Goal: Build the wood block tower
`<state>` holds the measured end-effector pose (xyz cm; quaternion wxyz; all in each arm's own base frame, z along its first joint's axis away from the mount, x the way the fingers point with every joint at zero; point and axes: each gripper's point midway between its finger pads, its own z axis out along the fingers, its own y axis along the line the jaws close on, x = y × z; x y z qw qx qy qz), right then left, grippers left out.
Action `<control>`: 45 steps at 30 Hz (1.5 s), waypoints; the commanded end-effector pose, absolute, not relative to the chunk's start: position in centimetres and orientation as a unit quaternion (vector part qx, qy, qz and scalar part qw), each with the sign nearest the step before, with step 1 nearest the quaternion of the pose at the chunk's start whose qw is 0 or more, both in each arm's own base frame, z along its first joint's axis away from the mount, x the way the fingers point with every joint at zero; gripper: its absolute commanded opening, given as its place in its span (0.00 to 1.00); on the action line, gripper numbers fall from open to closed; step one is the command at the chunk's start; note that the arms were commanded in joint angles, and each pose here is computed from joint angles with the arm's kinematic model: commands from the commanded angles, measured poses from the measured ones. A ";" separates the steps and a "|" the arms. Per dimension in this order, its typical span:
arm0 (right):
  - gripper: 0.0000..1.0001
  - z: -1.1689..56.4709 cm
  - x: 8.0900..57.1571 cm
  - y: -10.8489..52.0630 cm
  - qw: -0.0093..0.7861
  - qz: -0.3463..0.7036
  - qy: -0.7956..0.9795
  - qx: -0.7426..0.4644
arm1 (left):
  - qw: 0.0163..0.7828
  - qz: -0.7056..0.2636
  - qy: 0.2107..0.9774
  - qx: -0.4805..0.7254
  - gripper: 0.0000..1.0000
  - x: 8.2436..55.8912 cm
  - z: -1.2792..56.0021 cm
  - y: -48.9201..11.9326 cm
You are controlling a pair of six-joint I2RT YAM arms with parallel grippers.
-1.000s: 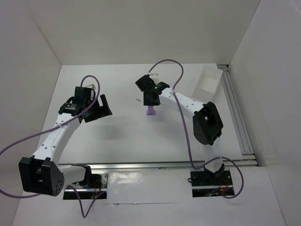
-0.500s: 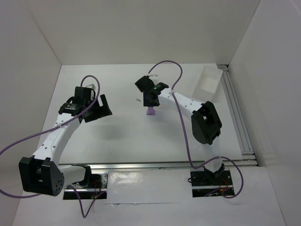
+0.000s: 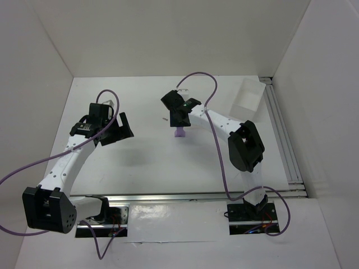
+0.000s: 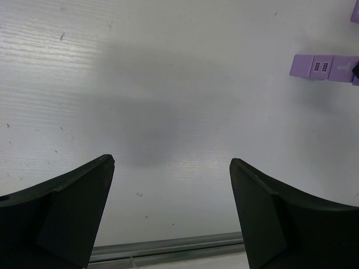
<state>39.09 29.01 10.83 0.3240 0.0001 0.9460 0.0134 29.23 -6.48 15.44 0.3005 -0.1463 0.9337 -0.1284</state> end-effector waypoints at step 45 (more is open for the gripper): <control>0.73 13.1 40.4 29.2 0.353 0.016 0.936 0.000 | 0.300 -0.127 0.935 -0.139 0.97 29.7 14.9 -6.4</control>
